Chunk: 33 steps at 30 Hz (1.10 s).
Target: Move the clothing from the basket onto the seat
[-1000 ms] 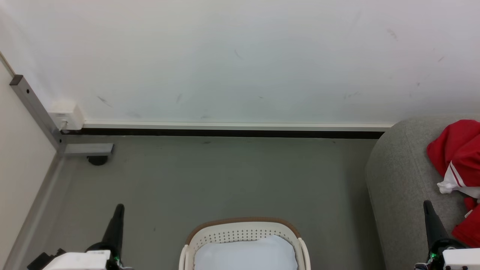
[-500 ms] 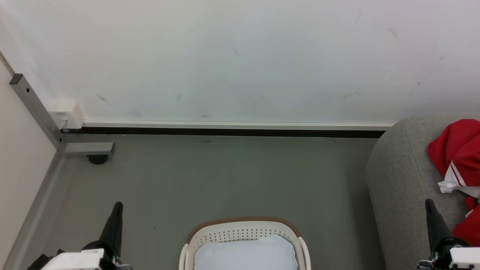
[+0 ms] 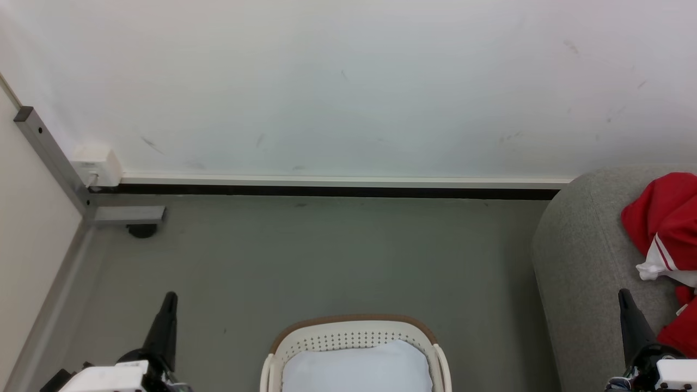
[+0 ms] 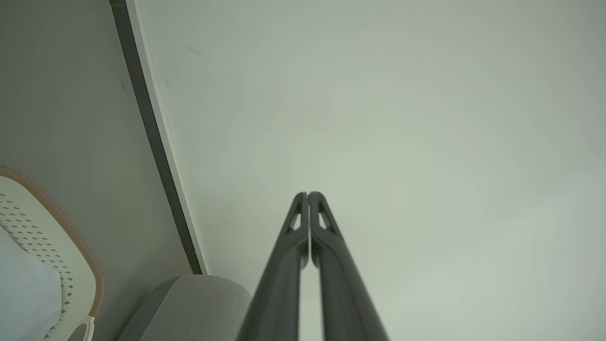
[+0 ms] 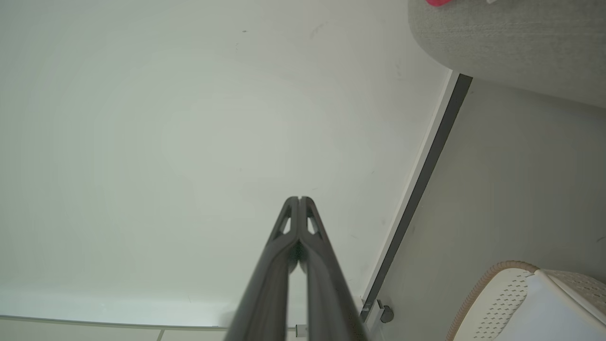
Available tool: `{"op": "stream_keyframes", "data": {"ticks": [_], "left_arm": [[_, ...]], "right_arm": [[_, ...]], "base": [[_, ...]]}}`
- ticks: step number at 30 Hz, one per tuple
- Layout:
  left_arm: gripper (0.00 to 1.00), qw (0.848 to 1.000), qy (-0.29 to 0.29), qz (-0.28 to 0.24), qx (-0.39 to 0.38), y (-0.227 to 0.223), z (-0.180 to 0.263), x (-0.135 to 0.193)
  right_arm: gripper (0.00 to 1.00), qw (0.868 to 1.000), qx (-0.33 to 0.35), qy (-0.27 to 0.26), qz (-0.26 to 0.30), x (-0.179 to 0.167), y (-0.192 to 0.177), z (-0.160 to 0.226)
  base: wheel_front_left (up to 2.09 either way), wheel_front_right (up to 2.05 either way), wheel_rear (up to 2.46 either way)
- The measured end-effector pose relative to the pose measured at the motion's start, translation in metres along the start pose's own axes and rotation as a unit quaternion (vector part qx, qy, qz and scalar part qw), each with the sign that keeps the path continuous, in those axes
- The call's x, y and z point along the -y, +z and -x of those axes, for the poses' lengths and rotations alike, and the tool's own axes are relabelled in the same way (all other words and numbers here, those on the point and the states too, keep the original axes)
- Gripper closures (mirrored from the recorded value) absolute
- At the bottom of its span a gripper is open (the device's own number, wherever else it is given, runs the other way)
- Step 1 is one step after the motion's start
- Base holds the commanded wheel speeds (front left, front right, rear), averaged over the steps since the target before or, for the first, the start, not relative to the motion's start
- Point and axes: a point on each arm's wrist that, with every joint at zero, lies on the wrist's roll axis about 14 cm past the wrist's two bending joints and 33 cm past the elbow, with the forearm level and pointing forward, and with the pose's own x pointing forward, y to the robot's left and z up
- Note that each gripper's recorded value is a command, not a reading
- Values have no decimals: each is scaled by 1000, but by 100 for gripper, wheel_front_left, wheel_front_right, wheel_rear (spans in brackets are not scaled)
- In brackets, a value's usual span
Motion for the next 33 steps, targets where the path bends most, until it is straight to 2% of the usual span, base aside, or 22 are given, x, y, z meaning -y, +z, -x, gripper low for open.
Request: {"op": "stream_keyframes", "data": {"ticks": [33], "left_arm": [[100, 1000, 0, 0, 0, 0, 0, 0]], "right_arm": [[100, 1000, 1, 0, -1, 0, 1, 0]], "base": [[0, 0, 0]]}}
